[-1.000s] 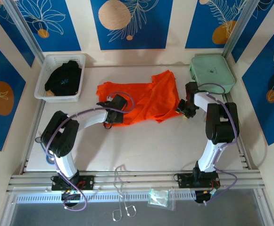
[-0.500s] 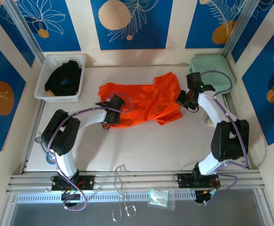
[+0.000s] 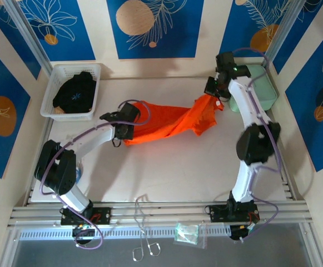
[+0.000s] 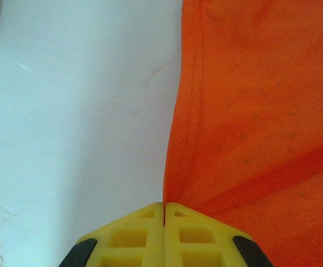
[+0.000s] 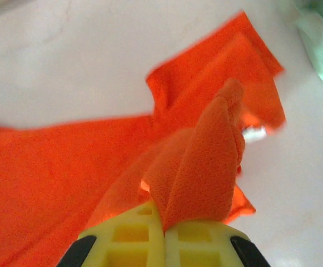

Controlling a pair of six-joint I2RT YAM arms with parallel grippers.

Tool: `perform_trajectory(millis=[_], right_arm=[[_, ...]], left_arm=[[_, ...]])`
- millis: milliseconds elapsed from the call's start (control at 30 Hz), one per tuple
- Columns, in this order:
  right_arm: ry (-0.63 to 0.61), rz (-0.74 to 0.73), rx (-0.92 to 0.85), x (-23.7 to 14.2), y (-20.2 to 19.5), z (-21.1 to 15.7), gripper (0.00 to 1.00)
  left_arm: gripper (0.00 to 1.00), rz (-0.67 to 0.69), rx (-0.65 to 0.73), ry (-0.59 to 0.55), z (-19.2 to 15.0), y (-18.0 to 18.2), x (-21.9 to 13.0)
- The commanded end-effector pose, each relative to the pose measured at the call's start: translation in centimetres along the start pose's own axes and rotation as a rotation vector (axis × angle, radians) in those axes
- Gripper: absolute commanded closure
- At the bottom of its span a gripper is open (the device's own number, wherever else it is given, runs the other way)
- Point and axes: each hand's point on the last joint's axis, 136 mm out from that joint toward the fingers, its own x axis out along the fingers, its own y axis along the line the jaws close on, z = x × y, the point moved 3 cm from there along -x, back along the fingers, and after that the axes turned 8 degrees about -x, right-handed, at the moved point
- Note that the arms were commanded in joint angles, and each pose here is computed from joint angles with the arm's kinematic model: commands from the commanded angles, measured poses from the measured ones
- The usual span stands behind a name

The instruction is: Fold and stack the t-shirts

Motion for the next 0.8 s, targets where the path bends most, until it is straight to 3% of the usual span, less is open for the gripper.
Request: perform_trajectory(millis=[0, 100, 233, 300, 500, 600, 700, 767], right_arm=[[0.186, -0.018, -0.021, 5.7, -0.1, -0.7, 0.8], [0.236, 0.005, -0.007, 9.9, 0.7, -0.1, 0.55], [0.275, 0.001, -0.034, 11.1, 1.7, -1.0, 0.41], [0.272, -0.039, -0.078, 10.6, 2.0, -1.9, 0.37], [0.164, -0.044, -0.041, 5.8, 0.4, -4.7, 0.31], [0.159, -0.064, 0.002, 4.4, -1.6, -7.2, 0.3], [0.176, -0.046, 0.064, 4.9, -3.5, -9.7, 0.34], [0.211, -0.022, 0.115, 6.1, -4.8, -10.8, 0.41]], left_arm=[[1.0, 0.033, 0.028, 0.04, -0.7, 0.5, 1.0], [1.0, 0.03, 0.033, 0.059, -0.8, 0.1, 2.1], [1.0, 0.042, 0.044, 0.078, -0.9, -0.3, 3.1], [0.93, 0.042, 0.041, 0.074, -0.8, -0.3, 3.1], [0.67, 0.035, 0.027, 0.047, -0.2, -0.2, 2.2], [0.45, 0.021, 0.013, 0.027, 0.2, -0.1, 1.5], [0.32, 0.01, 0.002, 0.019, 0.2, 0.0, 1.0], [0.3, -0.001, -0.005, 0.018, 0.3, -0.1, 0.7]])
